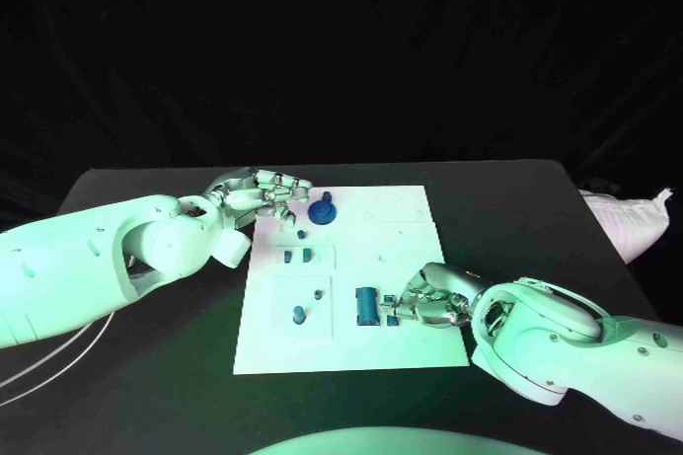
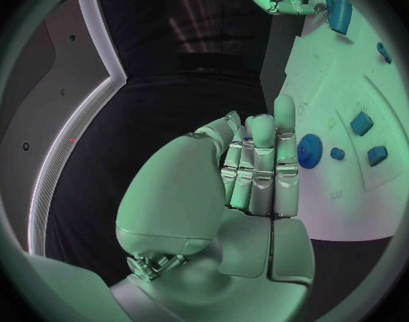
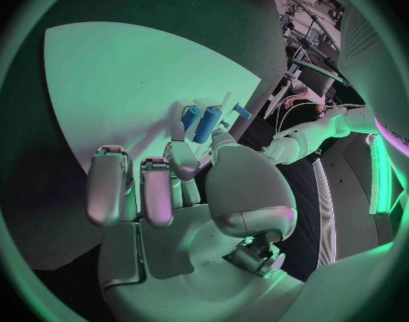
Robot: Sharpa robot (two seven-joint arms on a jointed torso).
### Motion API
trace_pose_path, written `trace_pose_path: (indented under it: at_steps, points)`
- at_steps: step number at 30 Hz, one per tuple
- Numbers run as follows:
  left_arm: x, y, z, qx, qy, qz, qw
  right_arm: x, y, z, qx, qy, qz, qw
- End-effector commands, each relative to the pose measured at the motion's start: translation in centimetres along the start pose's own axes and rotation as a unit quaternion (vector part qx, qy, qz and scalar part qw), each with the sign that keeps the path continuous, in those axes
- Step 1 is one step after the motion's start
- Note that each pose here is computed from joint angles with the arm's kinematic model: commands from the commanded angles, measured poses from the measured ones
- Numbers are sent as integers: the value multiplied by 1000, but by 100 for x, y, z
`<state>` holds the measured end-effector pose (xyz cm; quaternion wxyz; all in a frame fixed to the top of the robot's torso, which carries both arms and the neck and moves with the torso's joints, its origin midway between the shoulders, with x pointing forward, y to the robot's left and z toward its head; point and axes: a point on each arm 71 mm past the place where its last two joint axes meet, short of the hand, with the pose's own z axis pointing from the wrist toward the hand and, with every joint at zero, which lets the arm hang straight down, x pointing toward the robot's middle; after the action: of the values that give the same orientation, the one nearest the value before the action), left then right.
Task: Assemble the parts on the task board
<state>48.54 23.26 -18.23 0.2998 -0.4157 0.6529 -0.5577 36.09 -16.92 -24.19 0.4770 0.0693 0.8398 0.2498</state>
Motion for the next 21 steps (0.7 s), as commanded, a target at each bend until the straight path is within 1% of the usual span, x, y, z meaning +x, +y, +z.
trace_pose_path:
  at_steps: [1, 11, 21]
  points:
    - [20, -4, 3, 2, 10, 0, 1000, 10, 18, -13, -8, 2, -4, 1000]
    - [15, -2, 4, 1, 10, 0, 1000, -12, -42, -31, -1, 1, -10, 1000]
    - [15, 0, 5, 0, 11, 1, 1000, 29, -39, -30, -5, 28, -24, 999]
